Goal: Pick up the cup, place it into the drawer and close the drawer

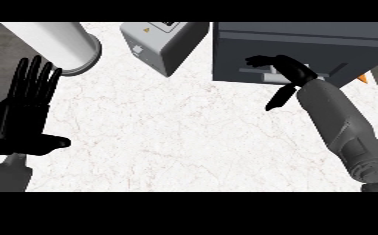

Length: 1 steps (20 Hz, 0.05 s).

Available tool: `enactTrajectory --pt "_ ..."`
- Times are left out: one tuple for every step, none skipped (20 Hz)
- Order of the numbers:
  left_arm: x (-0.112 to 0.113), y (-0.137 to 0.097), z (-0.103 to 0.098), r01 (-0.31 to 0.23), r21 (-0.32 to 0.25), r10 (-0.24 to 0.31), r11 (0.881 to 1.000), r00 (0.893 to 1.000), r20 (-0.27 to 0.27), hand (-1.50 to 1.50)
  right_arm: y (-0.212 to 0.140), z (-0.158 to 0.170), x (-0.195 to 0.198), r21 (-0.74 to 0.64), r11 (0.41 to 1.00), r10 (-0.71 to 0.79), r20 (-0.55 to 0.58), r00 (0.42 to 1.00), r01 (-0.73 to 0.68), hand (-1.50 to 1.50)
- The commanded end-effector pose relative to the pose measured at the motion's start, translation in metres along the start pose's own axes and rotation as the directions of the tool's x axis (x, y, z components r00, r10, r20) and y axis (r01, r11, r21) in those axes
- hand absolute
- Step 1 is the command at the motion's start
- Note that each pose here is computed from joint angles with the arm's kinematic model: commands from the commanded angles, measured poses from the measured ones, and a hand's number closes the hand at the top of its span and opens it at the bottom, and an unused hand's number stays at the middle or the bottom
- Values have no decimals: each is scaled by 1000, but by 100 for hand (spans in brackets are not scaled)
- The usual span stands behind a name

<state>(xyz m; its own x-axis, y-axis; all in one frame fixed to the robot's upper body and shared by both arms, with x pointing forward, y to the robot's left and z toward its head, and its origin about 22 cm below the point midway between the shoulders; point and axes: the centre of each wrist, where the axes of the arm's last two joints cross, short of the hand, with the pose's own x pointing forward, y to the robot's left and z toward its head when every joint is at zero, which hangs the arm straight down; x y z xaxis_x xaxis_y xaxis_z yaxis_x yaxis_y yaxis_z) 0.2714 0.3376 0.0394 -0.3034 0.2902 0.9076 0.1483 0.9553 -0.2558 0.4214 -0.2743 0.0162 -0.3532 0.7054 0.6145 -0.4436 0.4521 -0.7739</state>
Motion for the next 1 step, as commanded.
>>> enactTrajectory --pt "-9 3 6 -1 -18 1 1000 1000 -9 -150 -27 7 -3 -100 993 51 -102 993 -62 -150"
